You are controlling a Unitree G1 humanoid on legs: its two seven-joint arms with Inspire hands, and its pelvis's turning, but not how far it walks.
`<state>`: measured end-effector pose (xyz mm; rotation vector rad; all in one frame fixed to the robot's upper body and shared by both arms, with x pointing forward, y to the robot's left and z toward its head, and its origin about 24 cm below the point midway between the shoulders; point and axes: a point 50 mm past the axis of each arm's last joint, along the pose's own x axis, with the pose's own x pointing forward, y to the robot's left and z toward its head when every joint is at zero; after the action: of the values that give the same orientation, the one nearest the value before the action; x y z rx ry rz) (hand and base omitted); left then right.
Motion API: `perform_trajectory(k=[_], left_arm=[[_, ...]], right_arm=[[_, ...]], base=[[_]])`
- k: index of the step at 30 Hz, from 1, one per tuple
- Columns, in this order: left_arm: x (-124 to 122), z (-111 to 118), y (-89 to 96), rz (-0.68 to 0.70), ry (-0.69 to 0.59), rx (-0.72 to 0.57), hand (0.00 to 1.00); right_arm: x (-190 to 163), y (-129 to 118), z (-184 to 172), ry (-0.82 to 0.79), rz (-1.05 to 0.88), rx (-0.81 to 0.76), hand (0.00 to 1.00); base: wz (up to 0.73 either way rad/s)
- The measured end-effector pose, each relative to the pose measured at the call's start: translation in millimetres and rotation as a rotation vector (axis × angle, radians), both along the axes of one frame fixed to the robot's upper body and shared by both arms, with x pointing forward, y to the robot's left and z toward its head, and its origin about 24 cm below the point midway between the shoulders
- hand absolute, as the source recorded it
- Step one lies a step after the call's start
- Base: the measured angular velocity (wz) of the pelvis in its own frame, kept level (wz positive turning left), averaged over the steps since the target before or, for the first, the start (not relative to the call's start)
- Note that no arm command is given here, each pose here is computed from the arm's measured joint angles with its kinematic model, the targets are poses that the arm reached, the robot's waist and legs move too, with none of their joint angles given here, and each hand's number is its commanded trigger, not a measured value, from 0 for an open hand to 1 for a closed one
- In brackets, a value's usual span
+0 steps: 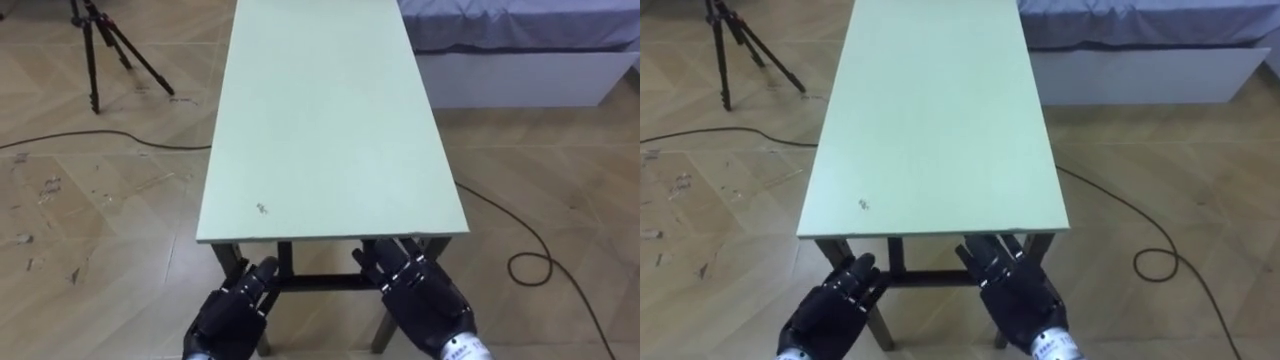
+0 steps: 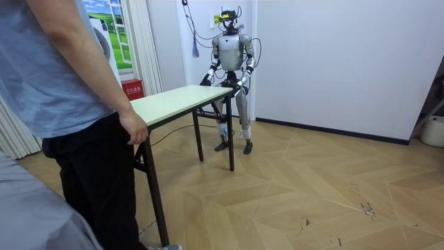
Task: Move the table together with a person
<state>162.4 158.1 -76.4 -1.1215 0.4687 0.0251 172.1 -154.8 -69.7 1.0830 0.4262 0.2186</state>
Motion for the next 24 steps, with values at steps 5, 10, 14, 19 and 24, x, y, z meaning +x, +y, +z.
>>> perform_trajectory(k=[5, 10, 14, 19, 24], left_arm=[[10.2, 15.3, 0.7, -0.003, -0.075, -0.001, 0.00], [10.7, 16.5, 0.1, -0.004, -0.070, -0.001, 0.00], [10.7, 16.4, 0.0, -0.005, -0.067, -0.001, 0.00], [10.9, 16.8, -0.5, -0.007, -0.065, -0.002, 0.00], [12.6, 19.6, -1.3, -0.007, -0.058, 0.002, 0.00]], right_arm=[[0.6, -1.0, 1.4, -0.005, 0.006, -0.010, 0.00], [1.3, -2.5, 2.4, -0.002, 0.005, -0.020, 0.00], [1.2, -2.9, 2.4, -0.002, 0.008, -0.023, 0.00], [1.5, -5.3, 4.0, -0.008, 0.021, -0.037, 0.00], [1.6, -5.7, 4.7, -0.011, 0.027, -0.041, 0.00]], base=[[-0.04], [0.00], [0.00], [0.00], [0.00]])
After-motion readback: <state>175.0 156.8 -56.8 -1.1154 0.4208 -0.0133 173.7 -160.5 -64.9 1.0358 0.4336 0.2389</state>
